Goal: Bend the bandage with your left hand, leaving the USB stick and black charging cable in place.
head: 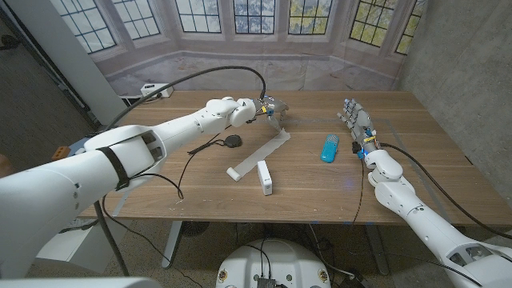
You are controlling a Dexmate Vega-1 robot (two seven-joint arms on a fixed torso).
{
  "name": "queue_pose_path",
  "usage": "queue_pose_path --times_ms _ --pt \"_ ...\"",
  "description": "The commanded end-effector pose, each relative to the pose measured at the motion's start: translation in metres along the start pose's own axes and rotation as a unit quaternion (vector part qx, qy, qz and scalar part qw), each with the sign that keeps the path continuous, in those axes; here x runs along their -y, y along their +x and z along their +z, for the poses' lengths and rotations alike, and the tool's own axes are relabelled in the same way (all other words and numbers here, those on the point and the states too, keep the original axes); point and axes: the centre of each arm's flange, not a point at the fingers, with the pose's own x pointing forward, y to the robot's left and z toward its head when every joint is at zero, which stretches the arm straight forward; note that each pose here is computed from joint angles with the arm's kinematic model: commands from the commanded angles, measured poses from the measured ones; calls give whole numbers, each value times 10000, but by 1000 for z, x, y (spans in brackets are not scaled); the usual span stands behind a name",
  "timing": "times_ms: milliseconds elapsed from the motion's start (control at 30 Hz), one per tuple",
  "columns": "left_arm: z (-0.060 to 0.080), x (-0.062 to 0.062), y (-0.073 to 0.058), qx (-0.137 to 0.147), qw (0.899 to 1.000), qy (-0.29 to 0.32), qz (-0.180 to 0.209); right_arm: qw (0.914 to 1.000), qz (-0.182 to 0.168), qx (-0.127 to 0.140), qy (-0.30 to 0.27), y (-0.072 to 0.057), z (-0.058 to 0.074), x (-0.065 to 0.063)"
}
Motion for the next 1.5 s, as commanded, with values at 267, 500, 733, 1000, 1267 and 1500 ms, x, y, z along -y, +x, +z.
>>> queue_pose_path --times_ms 267,500,733,1000,1267,1500 --pt "1 7 9 21 10000 -48 32 10000 22 -44 -17 0 0 3" --pt "4 9 14 32 10000 -81 14 10000 12 -50 -18 -2 0 5" --pt "8 10 17 57 9999 -99 -21 10000 9 -56 -12 -3 0 6" --pt "10 13 19 71 9999 -117 -66 10000 1 -65 -7 -4 -1 7" --pt "9 14 18 44 9999 -90 -70 10000 16 -72 6 -3 -3 5" --pt "8 17 17 18 10000 -68 -46 10000 44 -74 3 -2 -3 4"
